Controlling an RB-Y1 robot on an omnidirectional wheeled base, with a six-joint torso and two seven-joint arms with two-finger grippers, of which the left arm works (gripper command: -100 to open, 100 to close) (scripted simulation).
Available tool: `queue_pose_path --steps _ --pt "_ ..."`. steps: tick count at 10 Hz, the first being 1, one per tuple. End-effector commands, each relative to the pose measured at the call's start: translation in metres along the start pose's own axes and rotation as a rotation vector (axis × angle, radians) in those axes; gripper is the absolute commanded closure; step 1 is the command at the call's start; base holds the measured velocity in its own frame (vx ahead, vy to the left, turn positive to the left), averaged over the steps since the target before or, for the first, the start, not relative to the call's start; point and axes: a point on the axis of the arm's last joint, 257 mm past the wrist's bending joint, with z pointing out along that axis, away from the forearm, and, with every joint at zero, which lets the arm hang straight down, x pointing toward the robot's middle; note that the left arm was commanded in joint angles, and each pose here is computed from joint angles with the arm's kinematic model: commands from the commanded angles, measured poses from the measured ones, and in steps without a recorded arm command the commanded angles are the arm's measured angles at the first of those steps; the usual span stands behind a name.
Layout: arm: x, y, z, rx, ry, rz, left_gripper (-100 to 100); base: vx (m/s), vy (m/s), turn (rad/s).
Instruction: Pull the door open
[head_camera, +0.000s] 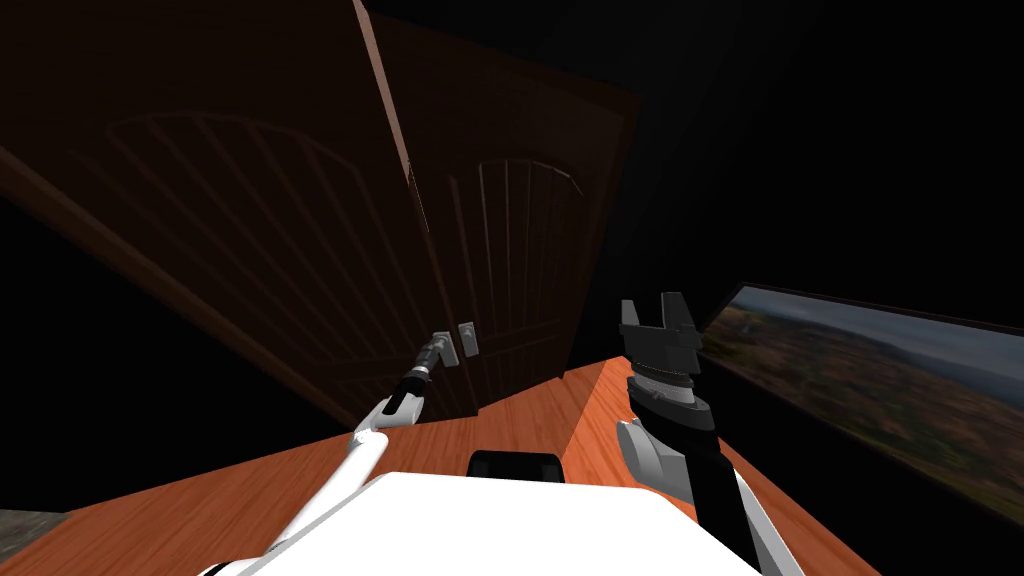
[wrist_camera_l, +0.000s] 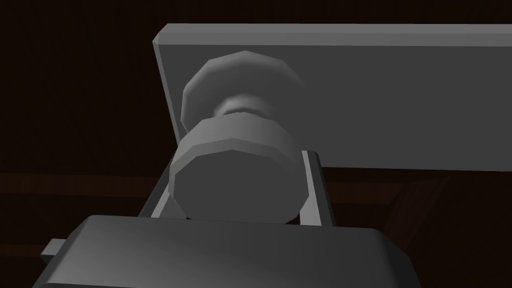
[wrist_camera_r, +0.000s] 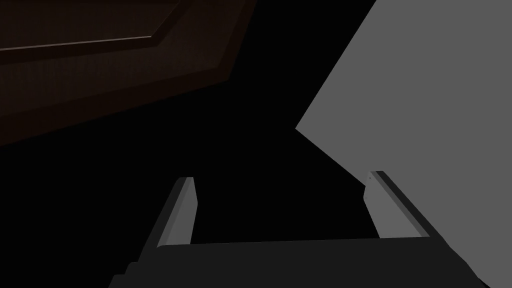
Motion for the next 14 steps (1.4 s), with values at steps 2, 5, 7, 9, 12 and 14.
queue_pose_path --steps 2,5,7,9,12,14 --pt "-0.012 0.005 -0.0056 -0.014 -0.012 0.009 100 -0.063 0.041 0.026" --pt "-0.007 0.005 -0.0063 -0.010 0.007 0.008 -100 -0.216 0.062 0.026" --pt "0.003 0.001 -0.0061 -0.004 0.028 0.000 -100 -0.203 -0.080 -0.036" --pt "0.013 -0.002 -0.0061 0.003 0.048 -0.008 -100 -0.171 -0.117 -0.026" --pt "-0.007 0.005 -0.0115 -0.016 0.016 0.005 -100 -0.081 -0.001 0.050" --pt "-0.017 0.009 -0.0133 -0.024 -0.001 0.011 -100 0.127 0.159 0.056"
